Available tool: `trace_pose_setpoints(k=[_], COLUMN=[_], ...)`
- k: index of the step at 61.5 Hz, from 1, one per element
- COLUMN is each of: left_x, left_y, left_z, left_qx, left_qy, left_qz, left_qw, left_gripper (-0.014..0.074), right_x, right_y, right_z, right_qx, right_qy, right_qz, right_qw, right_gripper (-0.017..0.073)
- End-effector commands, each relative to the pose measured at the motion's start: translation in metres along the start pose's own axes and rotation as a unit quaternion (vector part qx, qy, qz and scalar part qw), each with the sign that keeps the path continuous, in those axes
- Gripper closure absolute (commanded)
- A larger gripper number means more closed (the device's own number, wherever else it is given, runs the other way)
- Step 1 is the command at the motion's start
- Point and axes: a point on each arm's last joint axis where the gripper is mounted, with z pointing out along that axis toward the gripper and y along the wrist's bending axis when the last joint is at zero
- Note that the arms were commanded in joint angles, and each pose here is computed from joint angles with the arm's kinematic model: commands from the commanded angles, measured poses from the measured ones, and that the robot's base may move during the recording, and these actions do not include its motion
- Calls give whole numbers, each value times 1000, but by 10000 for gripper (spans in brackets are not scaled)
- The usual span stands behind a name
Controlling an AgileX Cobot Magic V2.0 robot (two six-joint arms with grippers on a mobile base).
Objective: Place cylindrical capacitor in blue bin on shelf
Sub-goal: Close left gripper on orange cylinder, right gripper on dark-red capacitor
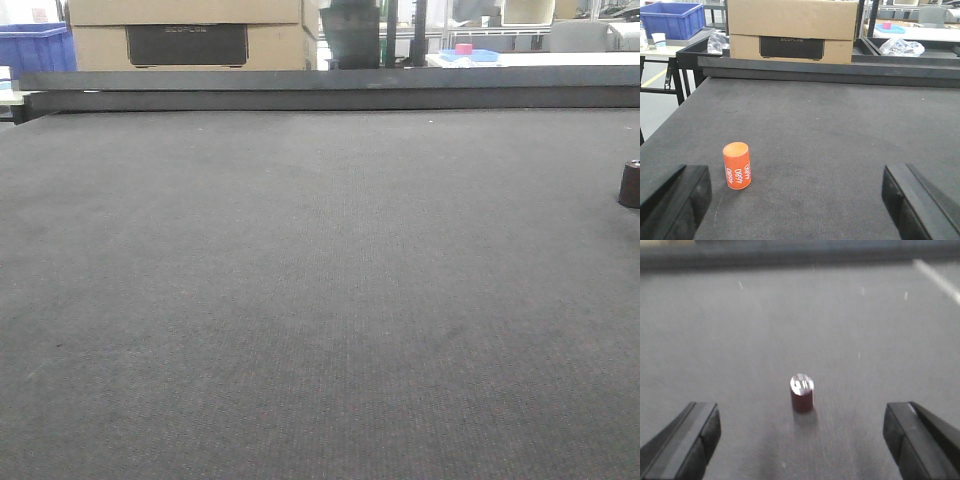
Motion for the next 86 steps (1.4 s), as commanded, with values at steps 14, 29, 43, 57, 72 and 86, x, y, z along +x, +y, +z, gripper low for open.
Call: trace_pose_setpoints(k=[14,29,43,57,72,86], left_x=[-3,-3,-3,-3,-3,3], left_y=[-1,-1,0,0,0,0], left_z=[0,0,0,0,0,5], left_qx=[4,4,2,2,3,2], left_qy=[-10,-10,-10,-10,-9,7], left_qz=[-6,-6,-2,-1,-3,-1], left_qw=[1000,1000,1000,1000,1000,1000], left_gripper=[-8,-8,-8,-8,-8,-8], right_x=[35,58,72,80,85,73], right_y=[-9,-9,-6,-6,-6,-5], right_z=[65,119,162,183,187,183], right_qx=[39,46,34,35,35,33], right_qy=[-83,-67,-54,-50,-41,-54], right_qz=[-24,-31,-43,-43,-43,-41], right_qw=[995,996,997,997,998,997], right_gripper=[-10,-10,-10,1,377,691])
